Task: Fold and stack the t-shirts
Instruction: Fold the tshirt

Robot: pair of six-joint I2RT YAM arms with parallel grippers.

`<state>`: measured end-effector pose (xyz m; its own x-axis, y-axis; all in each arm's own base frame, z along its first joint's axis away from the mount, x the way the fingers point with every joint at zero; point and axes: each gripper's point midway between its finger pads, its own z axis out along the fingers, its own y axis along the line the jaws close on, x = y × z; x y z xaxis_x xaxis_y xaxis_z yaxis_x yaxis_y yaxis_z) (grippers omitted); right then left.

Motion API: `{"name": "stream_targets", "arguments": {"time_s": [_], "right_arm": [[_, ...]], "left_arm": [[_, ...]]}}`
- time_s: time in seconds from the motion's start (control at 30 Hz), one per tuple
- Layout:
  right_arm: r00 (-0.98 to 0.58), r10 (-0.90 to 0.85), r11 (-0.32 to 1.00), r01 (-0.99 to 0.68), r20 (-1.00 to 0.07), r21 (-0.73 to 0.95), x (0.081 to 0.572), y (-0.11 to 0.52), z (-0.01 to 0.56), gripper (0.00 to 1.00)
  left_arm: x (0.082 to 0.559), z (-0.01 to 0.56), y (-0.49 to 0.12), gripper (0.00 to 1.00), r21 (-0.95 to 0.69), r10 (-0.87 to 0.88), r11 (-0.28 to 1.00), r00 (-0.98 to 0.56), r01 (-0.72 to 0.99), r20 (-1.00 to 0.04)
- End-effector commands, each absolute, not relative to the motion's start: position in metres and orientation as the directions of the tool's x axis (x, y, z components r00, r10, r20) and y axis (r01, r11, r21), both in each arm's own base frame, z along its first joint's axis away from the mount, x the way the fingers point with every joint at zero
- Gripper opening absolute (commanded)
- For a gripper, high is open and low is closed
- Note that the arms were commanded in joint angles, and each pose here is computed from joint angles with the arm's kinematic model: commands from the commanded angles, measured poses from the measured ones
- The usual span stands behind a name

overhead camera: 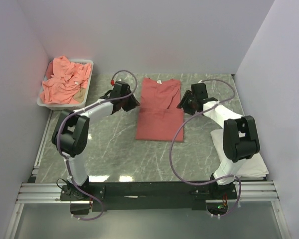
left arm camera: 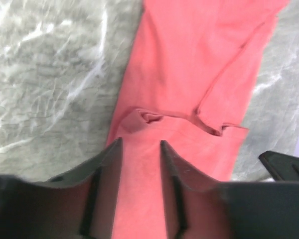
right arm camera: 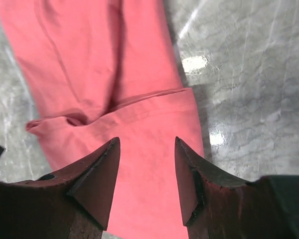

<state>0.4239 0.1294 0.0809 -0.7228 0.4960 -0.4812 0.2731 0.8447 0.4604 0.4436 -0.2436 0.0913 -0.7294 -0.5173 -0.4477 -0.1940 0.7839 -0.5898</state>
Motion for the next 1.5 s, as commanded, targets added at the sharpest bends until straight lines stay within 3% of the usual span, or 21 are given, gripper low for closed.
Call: {"name": "stream_targets", "arguments": {"time_s": [0.0,0.07,0.13,0.27,0.37,0.7,0.9,1.23,1.47], "right_arm": [[-0.667,0.469,0.86,0.197,-0.579,0.47,0.423,0.139,0.122,0.54],[-0.692,0.431,0.872,0.153,-0.579,0.465,0.417,0.161,0.123,0.51],[-0.712,0.401,0.882,0.13,-0.577,0.453,0.419,0.176,0.119,0.41],[-0.747,0.366,0.885,0.094,-0.556,0.456,0.422,0.203,0.106,0.22],[-0.772,0.348,0.877,0.068,-0.532,0.476,0.426,0.217,0.095,0.13],[-0.822,0.33,0.897,0.119,-0.465,0.426,0.46,0.223,0.045,0.1],[-0.84,0.367,0.885,0.184,-0.4,0.428,0.459,0.211,0.022,0.09],[-0.876,0.349,0.852,0.149,-0.332,0.502,0.456,0.214,0.024,0.09],[-0.891,0.32,0.89,0.168,-0.321,0.423,0.447,0.212,0.006,0.09]], "left_arm": [[0.442,0.141,-0.25,0.33,-0.636,-0.503,0.767,-0.692,-0.082,-0.517],[0.437,0.139,-0.261,0.13,-0.653,-0.484,0.755,-0.721,-0.06,-0.495],[0.435,0.133,-0.273,0.02,-0.655,-0.464,0.754,-0.746,-0.05,-0.477],[0.434,0.119,-0.293,0.01,-0.682,-0.435,0.73,-0.793,-0.033,-0.426],[0.438,0.103,-0.301,0.01,-0.676,-0.414,0.736,-0.816,-0.039,-0.404],[0.471,0.052,-0.295,0.01,-0.617,-0.418,0.779,-0.826,-0.112,-0.378],[0.465,0.026,-0.277,0.01,-0.586,-0.44,0.791,-0.83,-0.177,-0.343],[0.462,0.023,-0.272,0.01,-0.587,-0.451,0.786,-0.829,-0.194,-0.329],[0.457,0.026,-0.262,0.01,-0.565,-0.48,0.791,-0.811,-0.235,-0.334]]}}
